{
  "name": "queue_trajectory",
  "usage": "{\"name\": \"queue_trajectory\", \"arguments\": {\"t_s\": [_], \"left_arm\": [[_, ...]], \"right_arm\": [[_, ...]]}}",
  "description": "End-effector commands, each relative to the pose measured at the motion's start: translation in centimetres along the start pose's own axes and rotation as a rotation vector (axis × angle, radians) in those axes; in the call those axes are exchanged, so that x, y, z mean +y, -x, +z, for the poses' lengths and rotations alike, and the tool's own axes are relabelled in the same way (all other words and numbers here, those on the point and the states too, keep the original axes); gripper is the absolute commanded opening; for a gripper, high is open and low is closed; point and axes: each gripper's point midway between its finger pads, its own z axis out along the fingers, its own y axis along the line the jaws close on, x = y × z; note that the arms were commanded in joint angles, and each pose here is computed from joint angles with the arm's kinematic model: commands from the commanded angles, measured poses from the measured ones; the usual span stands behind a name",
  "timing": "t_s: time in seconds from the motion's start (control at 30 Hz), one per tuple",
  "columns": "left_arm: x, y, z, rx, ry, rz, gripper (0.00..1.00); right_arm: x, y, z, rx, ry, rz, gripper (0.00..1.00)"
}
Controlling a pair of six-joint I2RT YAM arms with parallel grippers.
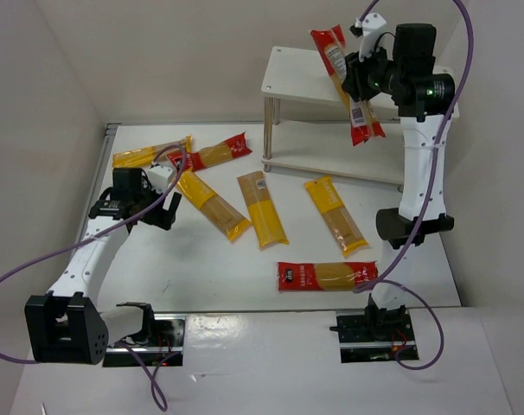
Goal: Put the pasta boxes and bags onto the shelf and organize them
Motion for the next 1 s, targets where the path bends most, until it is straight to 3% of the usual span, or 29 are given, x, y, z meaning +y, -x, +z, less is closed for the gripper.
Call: {"name": "queue_trajectory", "arguments": {"t_s": [0.0,0.43,0.97], "left_arm": [[-0.2,0.5,0.0,-0.018,-0.027,0.018,0.95],[-0.4,0.2,0.1,-0.011,-0.054,0.026,0.95],[-0.4,-0.4,0.5,0.012,-0.065,0.013,0.97]], "right_arm": [[-3.5,6.9,-3.3,-0.271,-0.116,-0.046,0.0],[-11.0,5.7,0.0,-0.321,-0.29,0.024,0.0],[-14.1,3.2,3.2,-0.27,-0.4,0.04,0.0]]}}
